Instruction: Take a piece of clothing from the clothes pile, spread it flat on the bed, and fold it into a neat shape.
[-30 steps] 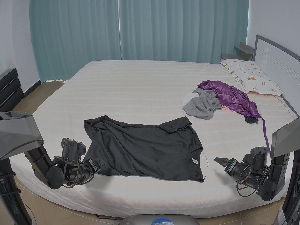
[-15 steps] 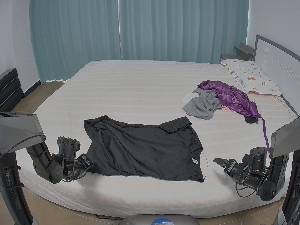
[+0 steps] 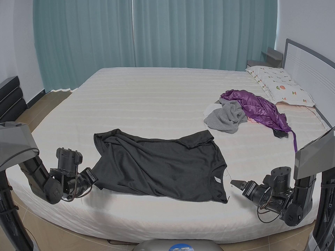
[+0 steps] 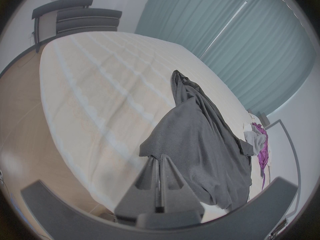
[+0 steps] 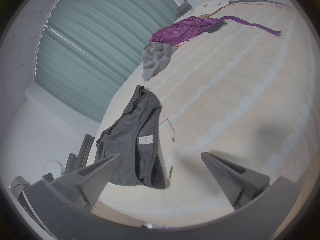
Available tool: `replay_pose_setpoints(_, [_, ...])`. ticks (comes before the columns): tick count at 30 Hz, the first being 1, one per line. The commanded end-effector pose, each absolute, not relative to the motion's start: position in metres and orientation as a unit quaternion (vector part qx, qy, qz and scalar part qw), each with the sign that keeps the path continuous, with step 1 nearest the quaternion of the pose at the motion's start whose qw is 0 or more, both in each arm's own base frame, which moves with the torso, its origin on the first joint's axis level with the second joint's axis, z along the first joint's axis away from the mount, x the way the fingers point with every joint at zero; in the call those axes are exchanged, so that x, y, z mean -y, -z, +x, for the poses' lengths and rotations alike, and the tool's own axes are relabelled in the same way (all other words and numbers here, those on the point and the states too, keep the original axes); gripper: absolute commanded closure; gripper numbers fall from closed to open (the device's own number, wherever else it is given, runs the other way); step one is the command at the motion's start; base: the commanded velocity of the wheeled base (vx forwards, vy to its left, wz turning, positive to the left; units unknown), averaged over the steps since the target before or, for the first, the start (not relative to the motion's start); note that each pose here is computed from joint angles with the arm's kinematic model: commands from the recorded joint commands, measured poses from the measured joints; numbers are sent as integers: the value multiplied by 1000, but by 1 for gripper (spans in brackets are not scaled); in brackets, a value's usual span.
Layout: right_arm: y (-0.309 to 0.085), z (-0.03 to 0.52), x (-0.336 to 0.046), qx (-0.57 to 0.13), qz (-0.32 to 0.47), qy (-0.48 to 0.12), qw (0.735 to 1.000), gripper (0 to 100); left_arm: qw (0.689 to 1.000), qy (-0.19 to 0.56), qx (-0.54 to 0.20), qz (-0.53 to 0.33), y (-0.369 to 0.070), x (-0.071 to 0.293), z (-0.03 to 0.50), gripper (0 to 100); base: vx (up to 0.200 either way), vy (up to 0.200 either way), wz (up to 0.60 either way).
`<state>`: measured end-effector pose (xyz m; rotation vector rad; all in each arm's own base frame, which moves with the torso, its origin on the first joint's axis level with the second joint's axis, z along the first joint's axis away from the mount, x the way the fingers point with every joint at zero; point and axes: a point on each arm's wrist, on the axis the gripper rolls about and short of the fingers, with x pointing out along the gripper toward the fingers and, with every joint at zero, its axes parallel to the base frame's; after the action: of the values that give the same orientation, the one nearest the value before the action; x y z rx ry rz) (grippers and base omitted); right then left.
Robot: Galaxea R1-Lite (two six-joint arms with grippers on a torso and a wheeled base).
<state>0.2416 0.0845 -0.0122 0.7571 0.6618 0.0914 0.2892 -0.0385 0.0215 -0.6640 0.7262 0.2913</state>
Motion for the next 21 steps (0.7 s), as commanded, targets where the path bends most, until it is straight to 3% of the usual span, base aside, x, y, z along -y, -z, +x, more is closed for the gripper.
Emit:
replay_pose_setpoints(1, [14, 253, -92, -302, 364, -60, 879, 0, 881, -135, -333, -307, -37, 37, 280, 100, 0, 0, 0])
replay_pose_setpoints(11, [12, 258, -123, -294, 357, -116, 879, 0, 888, -155, -332, -277, -35, 31, 276, 100, 0, 0, 0])
replay_pose_setpoints(21, [44, 257, -127, -335, 338, -95, 875, 0, 887, -151, -335, -278, -34, 32, 275, 100, 0, 0, 0])
